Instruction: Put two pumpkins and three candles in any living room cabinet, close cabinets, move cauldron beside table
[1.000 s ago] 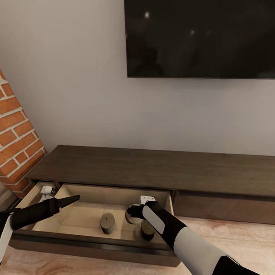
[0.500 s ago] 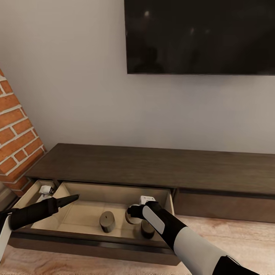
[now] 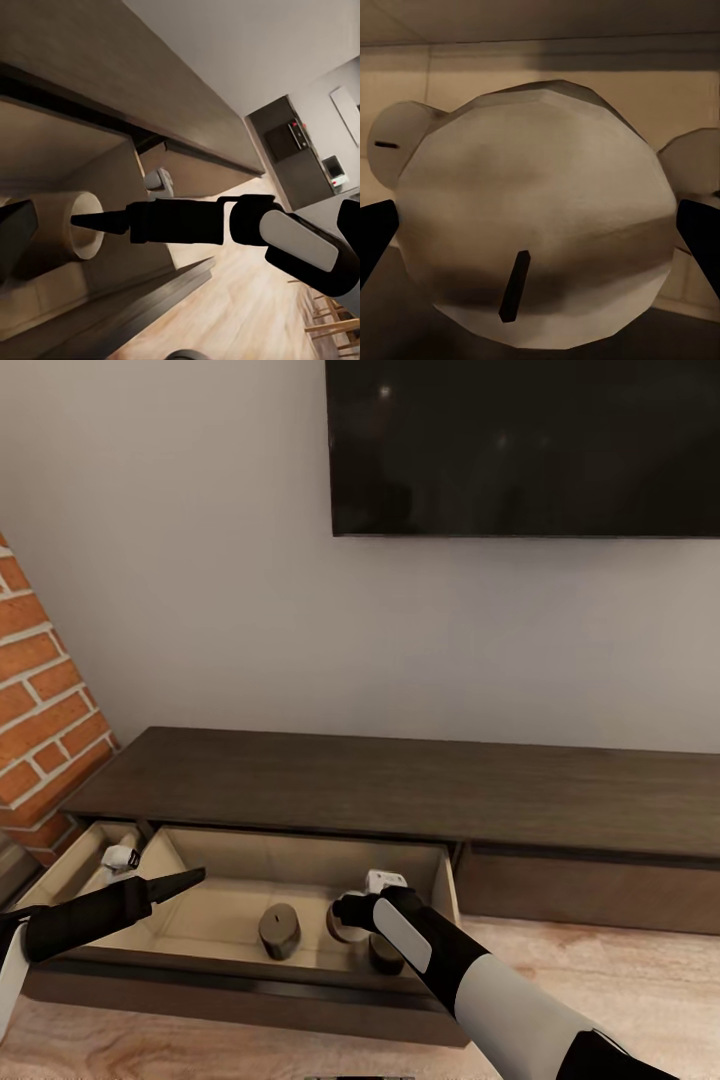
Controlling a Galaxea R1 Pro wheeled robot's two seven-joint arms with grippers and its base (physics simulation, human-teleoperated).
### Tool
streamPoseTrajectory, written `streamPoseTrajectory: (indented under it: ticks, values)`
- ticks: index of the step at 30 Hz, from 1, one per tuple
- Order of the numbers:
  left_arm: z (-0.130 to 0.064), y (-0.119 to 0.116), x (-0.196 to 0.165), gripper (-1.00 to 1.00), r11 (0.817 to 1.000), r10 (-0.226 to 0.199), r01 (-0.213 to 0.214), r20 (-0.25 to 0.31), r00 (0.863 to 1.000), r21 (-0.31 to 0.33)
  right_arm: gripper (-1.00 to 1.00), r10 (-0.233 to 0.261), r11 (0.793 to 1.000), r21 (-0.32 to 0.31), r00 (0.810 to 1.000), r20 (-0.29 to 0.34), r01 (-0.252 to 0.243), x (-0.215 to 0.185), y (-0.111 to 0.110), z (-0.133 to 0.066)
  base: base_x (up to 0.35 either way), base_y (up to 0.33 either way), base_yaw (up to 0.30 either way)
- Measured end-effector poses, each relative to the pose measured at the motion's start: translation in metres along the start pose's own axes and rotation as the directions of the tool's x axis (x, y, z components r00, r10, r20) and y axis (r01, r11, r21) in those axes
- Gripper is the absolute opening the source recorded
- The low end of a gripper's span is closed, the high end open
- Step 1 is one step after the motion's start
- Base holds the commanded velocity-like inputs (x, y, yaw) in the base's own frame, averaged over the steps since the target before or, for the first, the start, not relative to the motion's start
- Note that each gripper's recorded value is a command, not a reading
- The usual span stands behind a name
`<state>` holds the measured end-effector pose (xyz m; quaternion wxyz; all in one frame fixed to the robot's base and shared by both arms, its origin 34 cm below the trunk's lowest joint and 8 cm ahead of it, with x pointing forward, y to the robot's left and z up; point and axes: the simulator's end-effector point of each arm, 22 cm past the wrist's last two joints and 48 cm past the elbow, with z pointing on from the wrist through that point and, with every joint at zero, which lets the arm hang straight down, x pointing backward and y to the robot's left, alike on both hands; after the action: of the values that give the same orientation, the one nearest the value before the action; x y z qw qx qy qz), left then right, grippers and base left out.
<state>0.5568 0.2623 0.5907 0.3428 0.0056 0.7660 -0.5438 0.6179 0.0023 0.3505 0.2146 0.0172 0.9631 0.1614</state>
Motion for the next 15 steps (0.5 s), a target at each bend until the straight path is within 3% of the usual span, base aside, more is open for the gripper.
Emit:
streamPoseTrajectory:
  ticks: [9,15]
  values:
    - [-0.0003,0.0017,0.0019,1.00,1.000,0.000,0.000,0.000,1.000,0.000,-1.00,0.000,1.000,-0.004,1.000,0.003,0.000,0.0011,0.0003,0.0016,0.001,0.000,0.000]
    - [-0.0008,0.0019,0.0016,1.00,1.000,-0.001,0.001,0.002,1.000,-0.001,-1.00,-0.002,1.000,-0.003,1.000,0.002,0.002,0.0009,0.0004,0.0015,0.147,0.000,0.000]
